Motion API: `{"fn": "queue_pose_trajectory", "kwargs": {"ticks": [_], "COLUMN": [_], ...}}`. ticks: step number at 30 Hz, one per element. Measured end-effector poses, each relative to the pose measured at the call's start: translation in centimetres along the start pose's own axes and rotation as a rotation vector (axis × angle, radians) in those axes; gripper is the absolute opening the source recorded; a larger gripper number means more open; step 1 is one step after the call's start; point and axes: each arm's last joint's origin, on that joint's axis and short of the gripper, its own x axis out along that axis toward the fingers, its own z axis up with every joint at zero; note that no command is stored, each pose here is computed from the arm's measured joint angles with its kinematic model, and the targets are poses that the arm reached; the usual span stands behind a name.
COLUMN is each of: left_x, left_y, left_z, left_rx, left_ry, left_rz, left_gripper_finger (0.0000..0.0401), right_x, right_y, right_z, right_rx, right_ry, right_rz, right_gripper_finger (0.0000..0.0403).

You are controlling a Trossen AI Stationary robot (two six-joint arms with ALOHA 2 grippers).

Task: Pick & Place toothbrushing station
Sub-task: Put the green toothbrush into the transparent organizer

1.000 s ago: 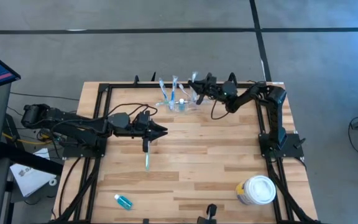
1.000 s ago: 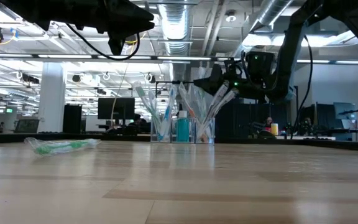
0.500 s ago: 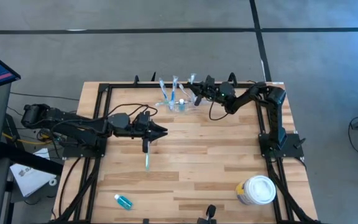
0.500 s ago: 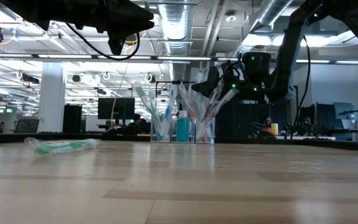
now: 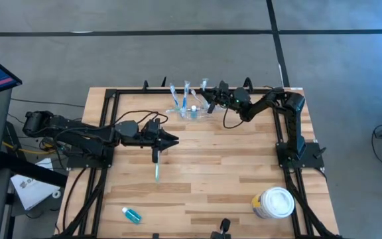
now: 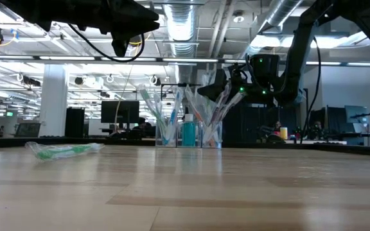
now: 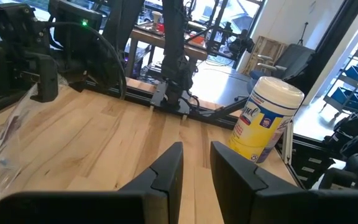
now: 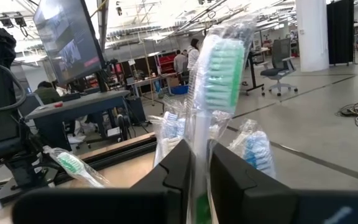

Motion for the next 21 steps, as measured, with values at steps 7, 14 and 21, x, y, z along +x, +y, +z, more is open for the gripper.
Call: {"fn": "queue_pose_trajectory", "kwargs": {"ticks": [7, 14, 21], "left_x": [0.0, 0.0, 0.0], "left_y": [0.0, 0.01, 0.0], "left_z": [0.0, 0.0, 0.0], "left_rx": [0.0, 0.0, 0.0], "left_ry": [0.0, 0.0, 0.0], "left_rz": [0.0, 0.0, 0.0], "left_gripper_finger": [0.0076, 0.0076, 0.0076], "right_x": [-0.02, -0.08, -0.15], "right_y": [-0.07, -0.05, -0.08], "right_z": [0.13, 0.47, 0.77], "right_rx": [-0.002, -0.01, 0.004], "right_ry": [-0.005, -0.021, -0.039], "right_rz": [0.0, 0.055, 0.09], "right_gripper_finger": [0.0046, 0.0047, 0.0047]}}
